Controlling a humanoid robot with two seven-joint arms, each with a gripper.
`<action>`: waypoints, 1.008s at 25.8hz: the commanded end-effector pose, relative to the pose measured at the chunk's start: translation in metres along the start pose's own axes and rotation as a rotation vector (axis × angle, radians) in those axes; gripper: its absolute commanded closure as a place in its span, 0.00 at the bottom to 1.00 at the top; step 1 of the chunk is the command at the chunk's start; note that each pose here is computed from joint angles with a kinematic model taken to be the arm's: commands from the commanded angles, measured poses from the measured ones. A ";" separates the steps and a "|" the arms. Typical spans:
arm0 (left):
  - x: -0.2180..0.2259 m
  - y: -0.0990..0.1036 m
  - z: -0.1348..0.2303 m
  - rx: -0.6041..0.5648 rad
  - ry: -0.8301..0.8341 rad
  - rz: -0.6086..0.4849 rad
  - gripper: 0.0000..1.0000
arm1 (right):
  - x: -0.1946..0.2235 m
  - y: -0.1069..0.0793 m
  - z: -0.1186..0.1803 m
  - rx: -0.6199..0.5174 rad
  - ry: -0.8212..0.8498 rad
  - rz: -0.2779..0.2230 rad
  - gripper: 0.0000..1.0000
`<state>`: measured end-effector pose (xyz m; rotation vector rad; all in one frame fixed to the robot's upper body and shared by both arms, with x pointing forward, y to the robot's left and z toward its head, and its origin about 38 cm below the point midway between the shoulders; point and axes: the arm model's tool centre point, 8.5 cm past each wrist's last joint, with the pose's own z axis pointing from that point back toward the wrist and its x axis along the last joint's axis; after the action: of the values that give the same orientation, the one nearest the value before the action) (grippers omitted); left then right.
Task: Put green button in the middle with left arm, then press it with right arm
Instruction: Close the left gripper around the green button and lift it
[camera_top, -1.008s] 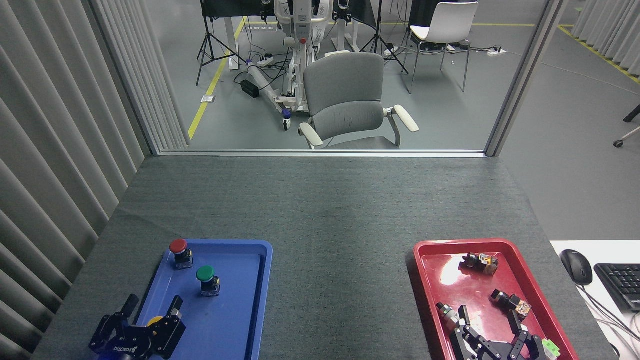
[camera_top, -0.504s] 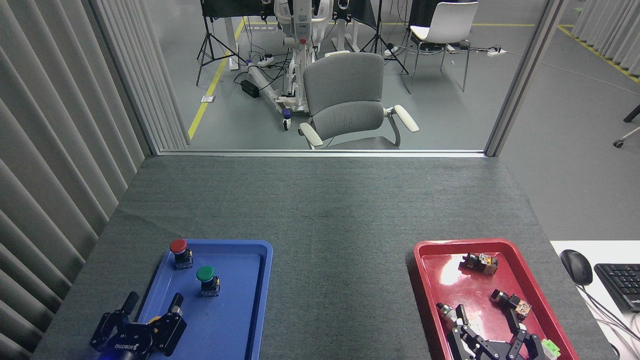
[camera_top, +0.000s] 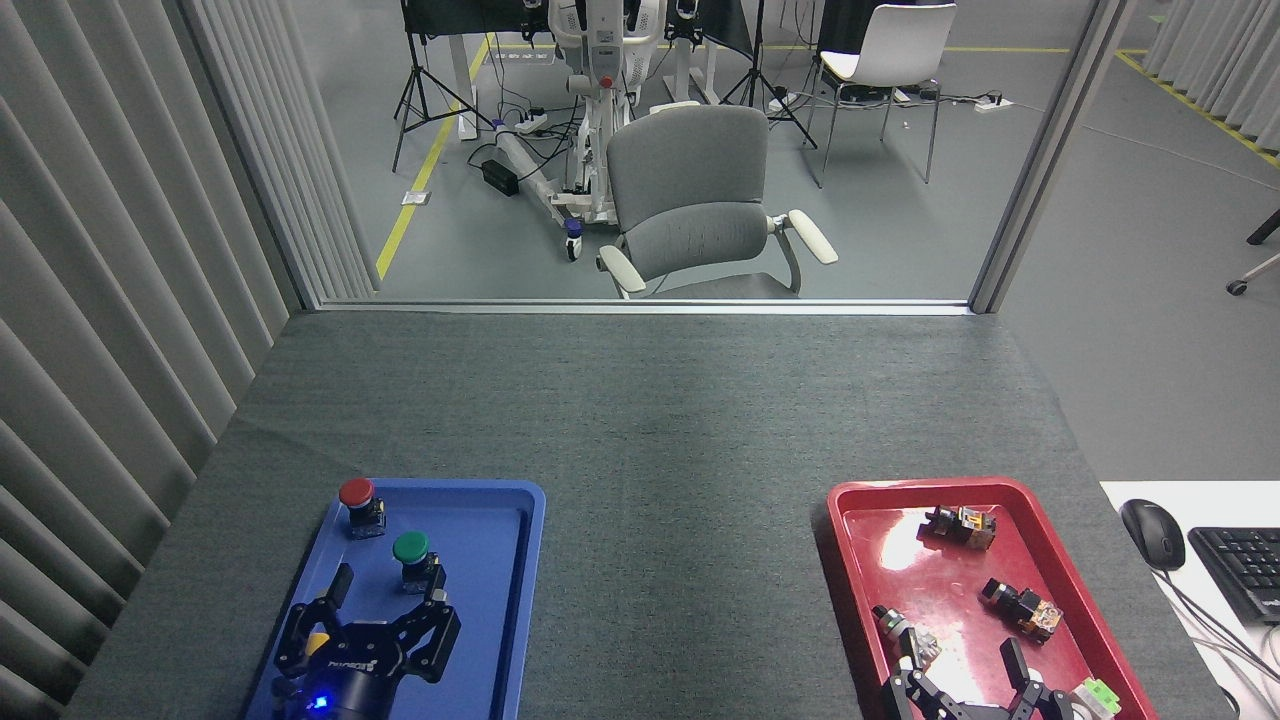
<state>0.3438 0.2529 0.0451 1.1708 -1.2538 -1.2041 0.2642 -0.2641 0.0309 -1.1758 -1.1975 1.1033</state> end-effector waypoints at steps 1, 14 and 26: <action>0.025 -0.007 -0.006 -0.012 0.054 -0.016 0.01 | 0.000 0.000 0.001 0.000 -0.003 0.003 0.01; 0.065 -0.055 -0.024 -0.119 0.153 -0.018 0.01 | 0.005 -0.007 -0.008 -0.014 -0.085 0.043 0.01; 0.055 -0.070 -0.048 -0.173 0.214 -0.038 0.01 | 0.011 -0.002 -0.007 0.000 -0.093 0.044 0.01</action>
<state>0.3841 0.1923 -0.0185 1.1687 -0.9784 -1.1557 0.2736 -0.2539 0.0352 -1.1604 -1.2642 1.2085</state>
